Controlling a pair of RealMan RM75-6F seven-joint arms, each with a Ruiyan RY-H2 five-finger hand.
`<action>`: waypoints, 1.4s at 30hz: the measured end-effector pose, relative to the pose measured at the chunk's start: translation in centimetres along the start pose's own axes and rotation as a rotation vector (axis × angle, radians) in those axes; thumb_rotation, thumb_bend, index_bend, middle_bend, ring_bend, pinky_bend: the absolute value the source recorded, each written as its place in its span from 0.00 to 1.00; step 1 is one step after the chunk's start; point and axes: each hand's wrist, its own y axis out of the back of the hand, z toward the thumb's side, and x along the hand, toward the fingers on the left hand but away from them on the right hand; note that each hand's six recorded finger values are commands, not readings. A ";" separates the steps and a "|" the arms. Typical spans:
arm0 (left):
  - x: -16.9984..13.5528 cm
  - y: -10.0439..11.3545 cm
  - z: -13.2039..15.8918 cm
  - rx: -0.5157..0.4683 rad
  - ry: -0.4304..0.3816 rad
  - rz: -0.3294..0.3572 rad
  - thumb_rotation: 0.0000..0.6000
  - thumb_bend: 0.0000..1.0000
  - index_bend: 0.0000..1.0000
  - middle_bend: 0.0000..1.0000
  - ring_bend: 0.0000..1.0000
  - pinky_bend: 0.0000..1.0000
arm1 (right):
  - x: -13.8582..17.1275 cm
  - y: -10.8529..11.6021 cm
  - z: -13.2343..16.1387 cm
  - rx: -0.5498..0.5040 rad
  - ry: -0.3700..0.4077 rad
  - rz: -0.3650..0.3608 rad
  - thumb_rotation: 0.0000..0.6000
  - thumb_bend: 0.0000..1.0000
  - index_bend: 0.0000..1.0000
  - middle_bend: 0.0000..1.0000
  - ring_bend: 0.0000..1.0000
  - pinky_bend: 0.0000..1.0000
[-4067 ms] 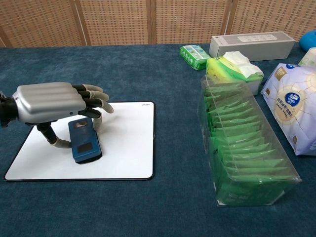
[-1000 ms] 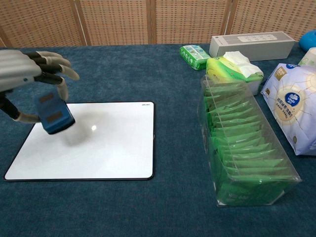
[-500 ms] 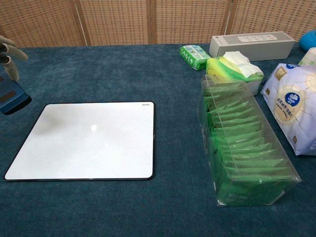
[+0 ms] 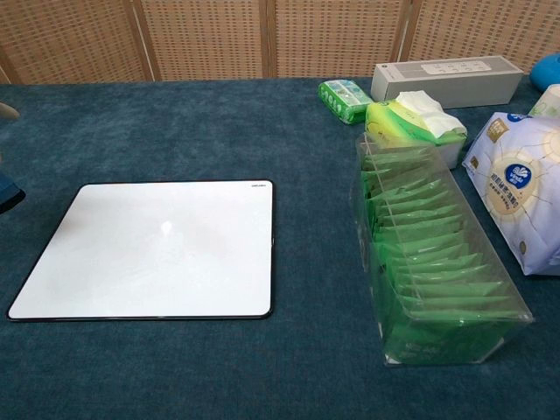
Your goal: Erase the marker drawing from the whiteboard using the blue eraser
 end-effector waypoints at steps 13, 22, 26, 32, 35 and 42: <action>-0.5 1.3 -0.5 -0.042 0.064 0.015 1.00 0.29 0.00 0.00 0.00 0.00 | -0.9 0.5 0.0 0.006 0.015 -0.011 1.00 0.32 0.23 0.21 0.05 0.11; -2.9 3.6 -1.5 -0.166 0.116 0.167 1.00 0.29 0.05 0.00 0.00 0.00 | -2.5 1.2 0.8 0.030 0.063 -0.019 1.00 0.33 0.23 0.21 0.03 0.11; -5.2 4.3 -2.5 -0.214 0.159 0.228 1.00 0.29 0.07 0.00 0.00 0.00 | -3.4 1.3 1.5 0.044 0.087 -0.014 1.00 0.33 0.23 0.21 0.02 0.11; -8.6 4.3 -3.5 -0.270 0.220 0.283 1.00 0.29 0.07 0.00 0.00 0.00 | -4.6 1.0 2.3 0.071 0.119 -0.001 1.00 0.32 0.23 0.21 0.00 0.11; -10.4 3.9 -3.5 -0.290 0.242 0.302 1.00 0.29 0.07 0.00 0.00 0.00 | -5.2 0.8 2.9 0.095 0.140 0.006 1.00 0.32 0.23 0.20 0.00 0.11; -14.3 3.0 -3.0 -0.342 0.287 0.335 1.00 0.29 0.09 0.00 0.00 0.00 | -6.1 0.4 4.2 0.133 0.180 0.025 1.00 0.32 0.23 0.17 0.00 0.07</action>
